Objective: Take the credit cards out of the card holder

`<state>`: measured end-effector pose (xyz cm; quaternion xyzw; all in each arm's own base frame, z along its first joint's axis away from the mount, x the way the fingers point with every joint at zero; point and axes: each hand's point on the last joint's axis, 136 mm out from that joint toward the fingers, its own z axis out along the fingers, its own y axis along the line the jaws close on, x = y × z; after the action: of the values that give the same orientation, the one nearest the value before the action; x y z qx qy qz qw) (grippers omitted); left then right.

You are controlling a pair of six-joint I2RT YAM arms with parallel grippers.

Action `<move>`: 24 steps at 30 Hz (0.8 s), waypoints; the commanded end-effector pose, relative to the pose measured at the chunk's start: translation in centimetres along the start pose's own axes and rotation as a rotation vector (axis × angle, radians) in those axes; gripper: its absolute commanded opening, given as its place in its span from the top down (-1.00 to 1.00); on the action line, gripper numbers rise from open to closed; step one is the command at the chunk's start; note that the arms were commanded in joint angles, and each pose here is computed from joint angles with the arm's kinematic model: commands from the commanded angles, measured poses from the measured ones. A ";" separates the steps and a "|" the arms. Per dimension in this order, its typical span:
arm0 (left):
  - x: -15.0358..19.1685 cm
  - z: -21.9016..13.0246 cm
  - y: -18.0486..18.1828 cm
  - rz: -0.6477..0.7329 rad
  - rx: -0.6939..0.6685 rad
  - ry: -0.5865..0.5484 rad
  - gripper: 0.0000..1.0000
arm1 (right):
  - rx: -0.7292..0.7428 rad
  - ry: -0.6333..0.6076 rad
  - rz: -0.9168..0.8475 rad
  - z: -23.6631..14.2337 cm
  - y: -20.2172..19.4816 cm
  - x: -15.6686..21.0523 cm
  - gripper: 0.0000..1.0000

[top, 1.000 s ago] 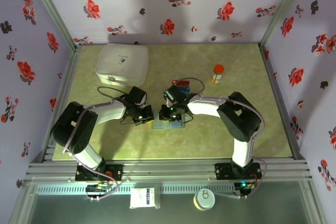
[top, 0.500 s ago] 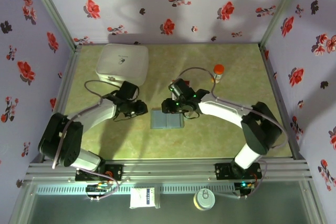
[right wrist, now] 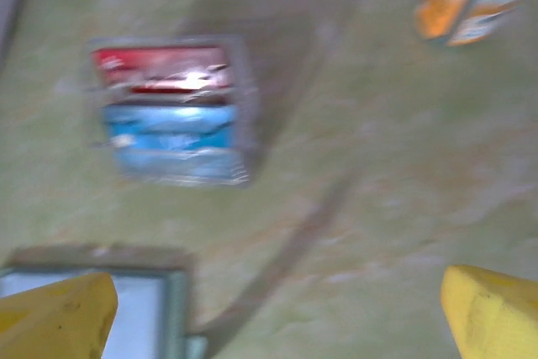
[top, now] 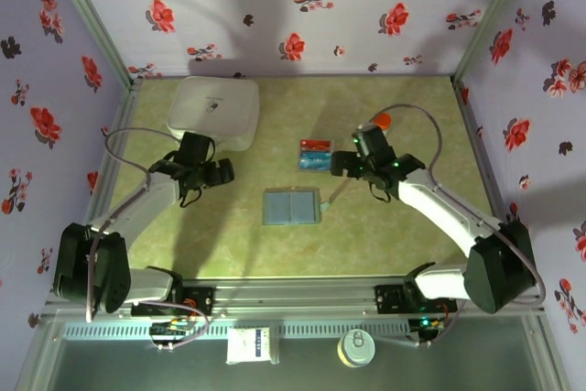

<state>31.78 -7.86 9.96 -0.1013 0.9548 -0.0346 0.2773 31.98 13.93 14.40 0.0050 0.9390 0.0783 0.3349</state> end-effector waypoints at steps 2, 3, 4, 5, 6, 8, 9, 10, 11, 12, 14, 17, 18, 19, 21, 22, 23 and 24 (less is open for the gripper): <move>-1.3 1.2 4.5 0.090 -0.212 -0.091 -0.99 | 0.188 -0.196 -0.147 0.0 -5.1 -2.0 -0.99; -1.6 1.2 5.0 0.081 -0.227 -0.100 -0.99 | 0.211 -0.238 -0.165 0.1 -6.0 -2.3 -0.99; -2.1 1.2 5.4 0.067 -0.233 -0.117 -0.99 | 0.226 -0.267 -0.178 0.4 -6.7 -2.3 -0.99; -2.7 1.0 5.6 0.069 -0.239 -0.140 -0.99 | 0.238 -0.300 -0.187 0.6 -7.4 -2.4 -0.99; -3.4 0.8 5.8 0.072 -0.247 -0.175 -0.99 | 0.249 -0.330 -0.190 0.8 -8.1 -2.6 -0.99; -4.5 0.2 6.3 0.074 -0.264 -0.245 -0.99 | 0.267 -0.372 -0.172 1.3 -9.5 -3.0 -0.99; -5.1 0.0 6.5 0.070 -0.265 -0.275 -0.99 | 0.269 -0.382 -0.157 1.7 -10.2 -3.1 -0.99; -5.7 -0.2 6.8 0.066 -0.268 -0.303 -0.99 | 0.265 -0.385 -0.146 2.1 -10.6 -3.2 -0.99; -6.3 -0.3 7.0 0.071 -0.270 -0.324 -0.99 | 0.278 -0.394 -0.131 2.5 -11.4 -3.5 -0.99; -6.9 -0.2 7.2 0.079 -0.276 -0.343 -0.99 | 0.256 -0.395 -0.122 3.2 -11.6 -3.5 -0.99; -7.9 0.2 7.1 0.165 -0.292 -0.378 -0.99 | 0.251 -0.405 -0.103 4.1 -12.3 -3.8 -0.99; -8.8 1.3 7.2 0.243 -0.322 -0.434 -0.99 | 0.238 -0.433 -0.095 5.3 -12.9 -4.2 -0.99; -9.0 1.7 7.2 0.274 -0.328 -0.451 -0.99 | 0.244 -0.434 -0.102 5.6 -13.1 -4.2 -0.99; -9.3 2.0 7.4 0.273 -0.327 -0.475 -0.99 | 0.252 -0.441 -0.105 5.9 -13.4 -4.1 -0.99; -9.5 2.7 7.3 0.278 -0.292 -0.536 -0.99 | 0.263 -0.477 -0.108 6.0 -13.8 -4.3 -0.99; -9.7 2.7 7.1 0.278 -0.274 -0.580 -0.99 | 0.258 -0.486 -0.097 6.1 -14.0 -4.2 -0.99; -9.7 2.7 7.0 0.278 -0.257 -0.624 -0.99 | 0.252 -0.485 -0.079 6.2 -14.4 -4.2 -0.99; -9.6 2.7 7.0 0.256 -0.236 -0.658 -0.99 | 0.246 -0.482 -0.062 6.2 -14.7 -4.2 -0.99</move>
<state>37.99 1.20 8.55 -0.0238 0.8739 0.1547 0.4601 38.71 0.62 8.19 0.0245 0.8610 -0.0633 0.5040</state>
